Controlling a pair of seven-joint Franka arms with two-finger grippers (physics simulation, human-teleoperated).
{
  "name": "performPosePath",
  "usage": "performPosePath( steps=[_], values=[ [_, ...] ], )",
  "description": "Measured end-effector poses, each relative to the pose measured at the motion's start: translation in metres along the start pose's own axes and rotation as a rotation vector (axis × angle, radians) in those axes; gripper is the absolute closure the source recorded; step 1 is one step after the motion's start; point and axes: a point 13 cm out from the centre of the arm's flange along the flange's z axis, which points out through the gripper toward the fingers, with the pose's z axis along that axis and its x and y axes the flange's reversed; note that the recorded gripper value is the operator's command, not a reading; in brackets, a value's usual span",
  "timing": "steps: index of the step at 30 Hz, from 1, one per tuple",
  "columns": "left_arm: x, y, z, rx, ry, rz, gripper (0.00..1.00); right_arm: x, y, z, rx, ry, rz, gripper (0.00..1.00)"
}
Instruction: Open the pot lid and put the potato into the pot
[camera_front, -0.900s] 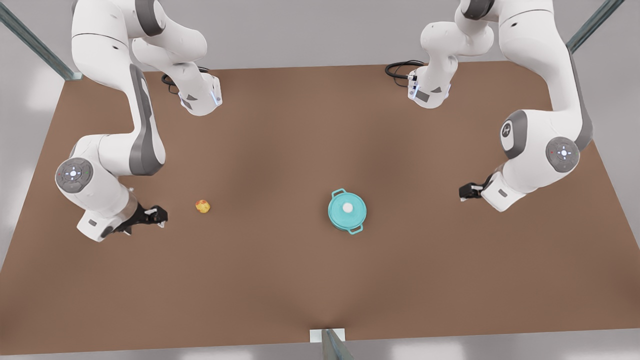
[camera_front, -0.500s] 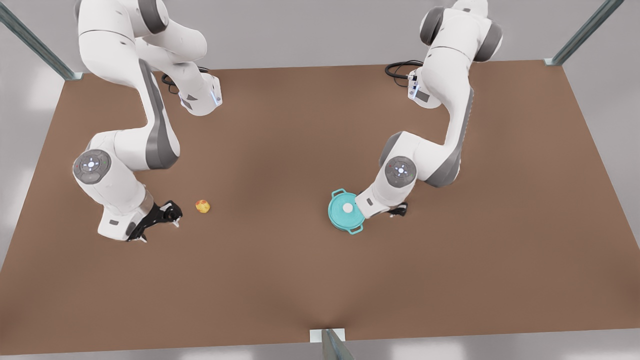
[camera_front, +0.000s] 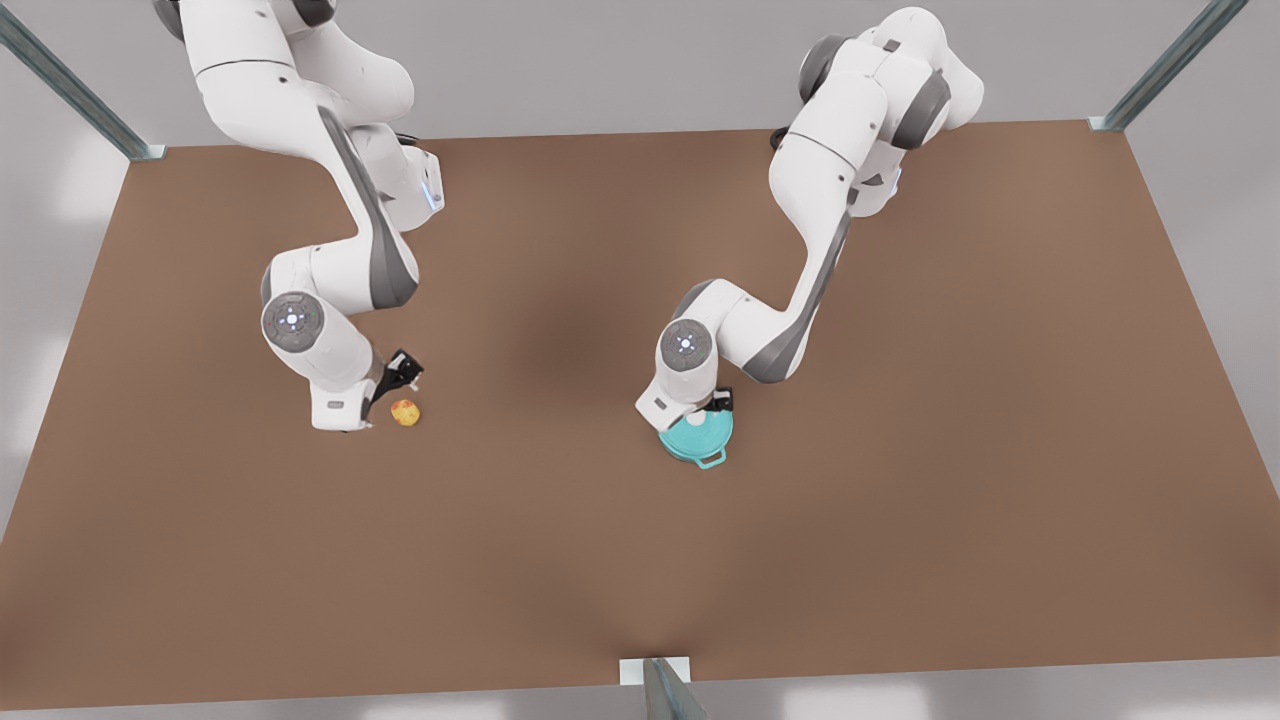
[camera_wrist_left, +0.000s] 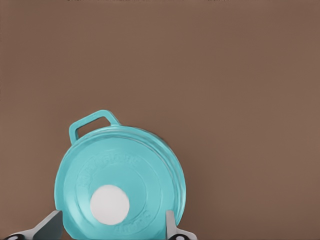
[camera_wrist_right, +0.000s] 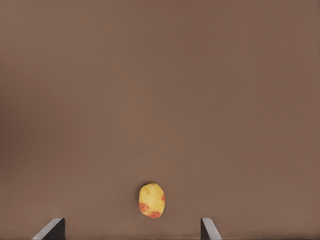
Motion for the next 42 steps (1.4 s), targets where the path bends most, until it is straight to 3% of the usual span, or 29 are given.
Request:
performPosePath(
  steps=[13,31,32,34,36,42],
  values=[
    [-0.007,-0.002,0.014,0.008,-0.029,-0.162,0.0,0.028,0.0,0.107,-0.095,0.136,0.201,0.0],
    [-0.005,0.003,0.036,-0.011,-0.032,-0.25,0.0,0.052,0.014,0.172,-0.112,0.173,0.286,0.0],
    [-0.005,0.004,0.036,-0.011,-0.031,-0.254,0.02,0.054,0.015,0.175,-0.112,0.174,0.287,0.0],
    [-0.005,0.004,0.037,-0.009,-0.03,-0.262,0.27,0.057,0.012,0.178,-0.107,0.169,0.296,0.0],
    [-0.006,0.005,0.036,-0.007,-0.029,-0.271,0.39,0.061,0.004,0.178,-0.101,0.163,0.311,0.0],
    [-0.012,0.014,0.033,-0.004,-0.027,-0.3,0.55,0.066,-0.01,0.179,-0.089,0.153,0.323,0.01]
  ],
)
